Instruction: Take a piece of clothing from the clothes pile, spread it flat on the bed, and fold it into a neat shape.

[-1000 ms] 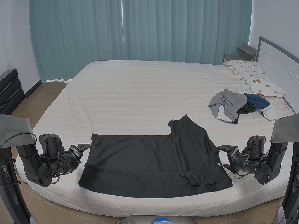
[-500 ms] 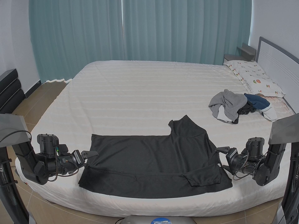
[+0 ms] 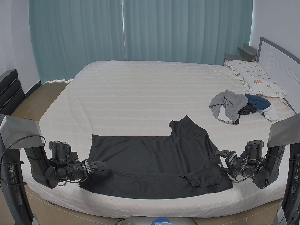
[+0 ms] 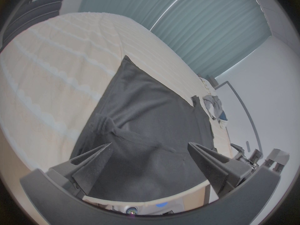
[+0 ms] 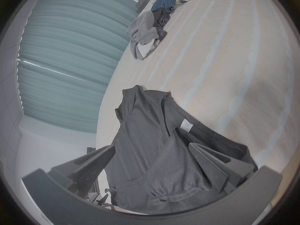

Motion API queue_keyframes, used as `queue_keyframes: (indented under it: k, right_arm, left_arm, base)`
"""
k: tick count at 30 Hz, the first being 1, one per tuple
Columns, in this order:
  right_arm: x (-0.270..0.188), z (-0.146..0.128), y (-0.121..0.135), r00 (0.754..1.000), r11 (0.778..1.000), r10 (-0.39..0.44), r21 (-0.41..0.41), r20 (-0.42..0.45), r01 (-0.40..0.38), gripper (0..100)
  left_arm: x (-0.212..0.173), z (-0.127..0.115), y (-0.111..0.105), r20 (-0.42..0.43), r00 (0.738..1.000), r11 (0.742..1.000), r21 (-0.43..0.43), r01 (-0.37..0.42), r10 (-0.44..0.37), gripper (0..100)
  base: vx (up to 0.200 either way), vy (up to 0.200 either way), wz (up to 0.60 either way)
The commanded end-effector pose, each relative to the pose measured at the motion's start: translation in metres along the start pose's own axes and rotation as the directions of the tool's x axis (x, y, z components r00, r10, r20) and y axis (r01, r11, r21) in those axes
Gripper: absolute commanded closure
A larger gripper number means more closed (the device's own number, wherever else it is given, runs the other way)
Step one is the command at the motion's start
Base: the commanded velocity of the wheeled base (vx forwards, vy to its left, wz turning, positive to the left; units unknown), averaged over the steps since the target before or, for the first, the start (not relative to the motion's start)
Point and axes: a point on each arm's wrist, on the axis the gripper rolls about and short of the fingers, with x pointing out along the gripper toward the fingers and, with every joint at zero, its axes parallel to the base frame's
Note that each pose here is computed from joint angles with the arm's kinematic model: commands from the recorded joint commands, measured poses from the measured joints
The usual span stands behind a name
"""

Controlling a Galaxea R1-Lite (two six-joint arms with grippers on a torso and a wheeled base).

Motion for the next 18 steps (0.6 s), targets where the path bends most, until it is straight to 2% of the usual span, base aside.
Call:
queue_keyframes:
  k: [1, 3, 4, 5, 10, 12, 18]
  right_arm:
    - [0.001, -0.001, -0.002, 1.000, 1.000, -0.002, -0.002, -0.001, 0.002, 0]
    - [0.001, -0.001, -0.001, 1.000, 1.000, 0.001, -0.002, -0.001, -0.001, 0]
    - [0.002, -0.001, -0.001, 1.000, 1.000, 0.011, -0.004, 0.008, -0.011, 0]
    - [0.002, -0.001, -0.002, 1.000, 1.000, 0.013, -0.004, 0.009, -0.013, 0]
    - [0.001, -0.002, -0.004, 1.000, 1.000, 0.026, -0.009, 0.016, -0.026, 0]
    - [0.002, -0.003, -0.005, 1.000, 1.000, 0.024, -0.008, 0.016, -0.024, 0]
    - [0.002, -0.003, -0.005, 1.000, 1.000, 0.024, -0.010, 0.016, -0.024, 0]
  left_arm:
    - [0.019, 0.002, 0.003, 0.032, 0.997, 0.998, 0.005, -0.063, 0.063, 0]
    - [0.022, 0.003, 0.004, 0.042, 0.996, 0.997, 0.004, -0.076, 0.075, 0]
    - [0.031, 0.010, 0.005, 0.095, 0.989, 0.993, -0.016, -0.113, 0.114, 0]
    - [0.032, 0.012, 0.005, 0.108, 0.986, 0.992, -0.037, -0.121, 0.124, 0]
    - [0.038, 0.030, -0.002, 0.187, 0.976, 0.979, -0.189, -0.075, 0.111, 0]
    - [0.038, 0.036, -0.001, 0.209, 0.972, 0.962, -0.267, -0.052, 0.111, 0]
    - [0.032, 0.040, 0.006, 0.224, 0.966, 0.951, -0.303, -0.057, 0.129, 0]
  base:
    - [0.000, 0.000, 0.00]
    - [0.000, 0.000, 0.00]
    - [0.000, 0.000, 0.00]
    - [0.000, 0.000, 0.00]
    - [0.000, 0.000, 0.00]
    - [0.000, 0.000, 0.00]
    - [0.000, 0.000, 0.00]
